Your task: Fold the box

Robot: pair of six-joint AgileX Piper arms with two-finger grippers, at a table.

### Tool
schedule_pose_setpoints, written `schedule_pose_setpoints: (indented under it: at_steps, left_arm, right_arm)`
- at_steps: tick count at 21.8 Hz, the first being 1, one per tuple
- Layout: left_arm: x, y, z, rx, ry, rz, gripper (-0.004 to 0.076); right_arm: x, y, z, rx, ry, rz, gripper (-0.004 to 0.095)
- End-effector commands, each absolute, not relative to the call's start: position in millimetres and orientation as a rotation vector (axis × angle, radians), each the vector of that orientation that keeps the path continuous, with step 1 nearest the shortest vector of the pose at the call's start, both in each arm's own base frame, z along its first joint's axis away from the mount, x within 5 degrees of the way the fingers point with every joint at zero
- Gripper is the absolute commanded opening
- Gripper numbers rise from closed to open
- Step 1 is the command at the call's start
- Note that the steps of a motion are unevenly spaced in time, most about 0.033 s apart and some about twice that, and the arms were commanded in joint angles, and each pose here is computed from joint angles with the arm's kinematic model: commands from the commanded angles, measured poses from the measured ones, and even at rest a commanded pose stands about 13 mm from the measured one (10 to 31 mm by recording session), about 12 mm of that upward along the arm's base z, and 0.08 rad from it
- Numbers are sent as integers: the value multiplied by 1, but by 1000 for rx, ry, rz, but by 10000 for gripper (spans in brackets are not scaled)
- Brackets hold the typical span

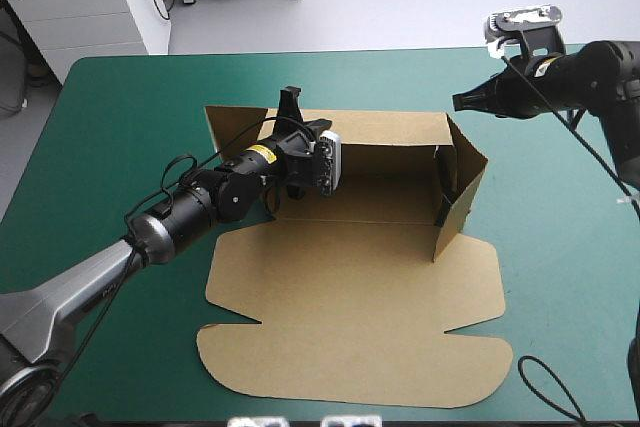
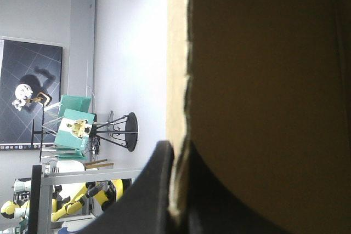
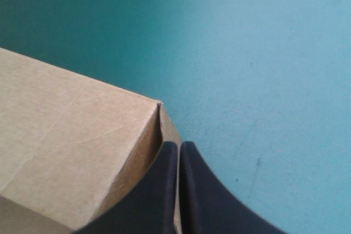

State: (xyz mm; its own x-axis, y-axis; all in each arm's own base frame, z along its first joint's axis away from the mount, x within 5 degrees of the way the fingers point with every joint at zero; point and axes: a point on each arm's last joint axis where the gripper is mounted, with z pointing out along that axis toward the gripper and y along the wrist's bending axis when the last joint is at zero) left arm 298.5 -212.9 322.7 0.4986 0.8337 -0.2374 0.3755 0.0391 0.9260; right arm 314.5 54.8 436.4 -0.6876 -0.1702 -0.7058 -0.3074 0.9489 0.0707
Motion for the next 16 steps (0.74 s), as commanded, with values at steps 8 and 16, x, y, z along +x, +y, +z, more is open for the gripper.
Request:
schedule_pose_setpoints:
  at_steps: [8, 16]
  left_arm:
    - [299, -208, 352, 1403, 1031, 546, -8]
    - [300, -208, 352, 1397, 1030, 550, -8]
  right_arm:
    - [367, 57, 398, -232, 2387, 265, -15]
    - [364, 56, 382, -277, 2533, 241, -16]
